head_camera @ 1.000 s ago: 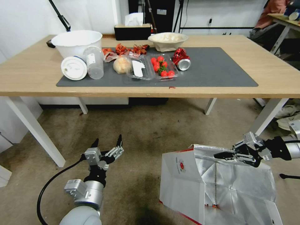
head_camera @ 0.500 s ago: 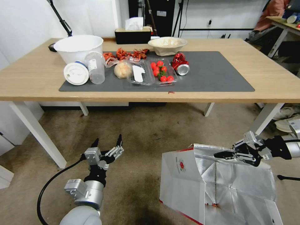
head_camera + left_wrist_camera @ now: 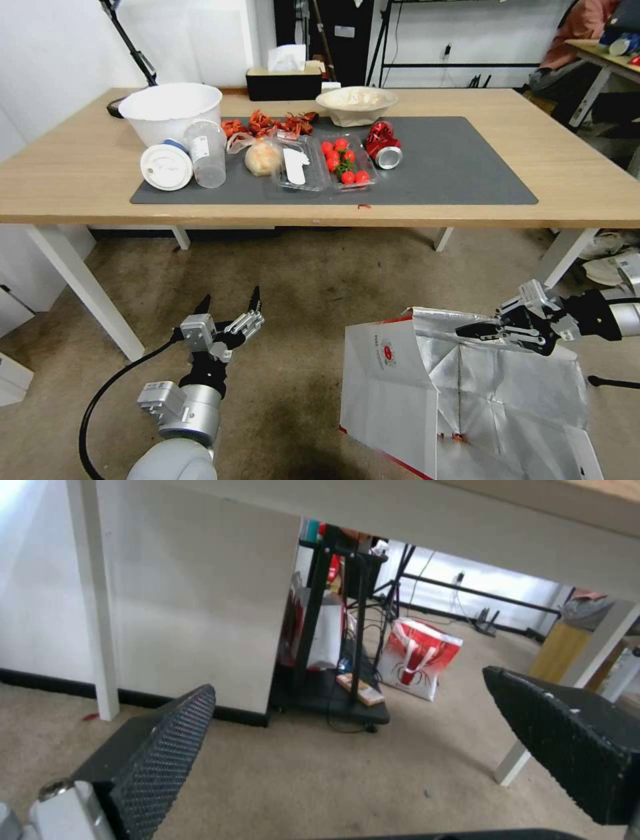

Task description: Pick up the food delivery bag from the floor and place it on the table.

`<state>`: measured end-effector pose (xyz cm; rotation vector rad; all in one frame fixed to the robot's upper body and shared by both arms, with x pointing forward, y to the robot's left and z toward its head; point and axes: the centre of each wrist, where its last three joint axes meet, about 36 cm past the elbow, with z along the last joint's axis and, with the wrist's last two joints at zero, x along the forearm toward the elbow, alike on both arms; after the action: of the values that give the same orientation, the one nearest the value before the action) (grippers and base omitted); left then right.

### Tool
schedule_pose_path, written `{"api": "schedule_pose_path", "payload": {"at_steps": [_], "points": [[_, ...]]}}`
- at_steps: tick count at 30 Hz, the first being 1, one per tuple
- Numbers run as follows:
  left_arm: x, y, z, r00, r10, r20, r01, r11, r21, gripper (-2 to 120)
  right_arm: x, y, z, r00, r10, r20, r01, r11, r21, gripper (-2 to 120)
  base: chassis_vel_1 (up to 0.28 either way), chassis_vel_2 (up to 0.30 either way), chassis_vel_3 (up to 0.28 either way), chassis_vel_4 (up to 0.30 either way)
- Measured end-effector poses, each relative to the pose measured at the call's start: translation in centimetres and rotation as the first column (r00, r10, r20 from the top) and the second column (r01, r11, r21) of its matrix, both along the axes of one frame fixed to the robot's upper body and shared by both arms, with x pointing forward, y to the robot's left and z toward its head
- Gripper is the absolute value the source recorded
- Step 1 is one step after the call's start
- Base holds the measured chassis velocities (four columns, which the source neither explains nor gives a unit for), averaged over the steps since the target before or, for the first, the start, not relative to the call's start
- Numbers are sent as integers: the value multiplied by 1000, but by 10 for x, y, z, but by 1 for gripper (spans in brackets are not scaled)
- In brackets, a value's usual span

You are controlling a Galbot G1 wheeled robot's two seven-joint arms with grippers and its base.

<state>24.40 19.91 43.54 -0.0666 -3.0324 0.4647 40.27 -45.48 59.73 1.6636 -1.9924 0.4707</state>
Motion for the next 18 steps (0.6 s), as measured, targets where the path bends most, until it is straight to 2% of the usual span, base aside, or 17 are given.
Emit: {"api": "schedule_pose_path", "payload": {"at_steps": [18], "points": [[-1, 0, 3, 1000, 2, 4, -2, 1000, -2, 100, -1, 2, -1, 1000, 7, -4, -7, 1000, 1, 0, 0, 0, 0, 0]]}}
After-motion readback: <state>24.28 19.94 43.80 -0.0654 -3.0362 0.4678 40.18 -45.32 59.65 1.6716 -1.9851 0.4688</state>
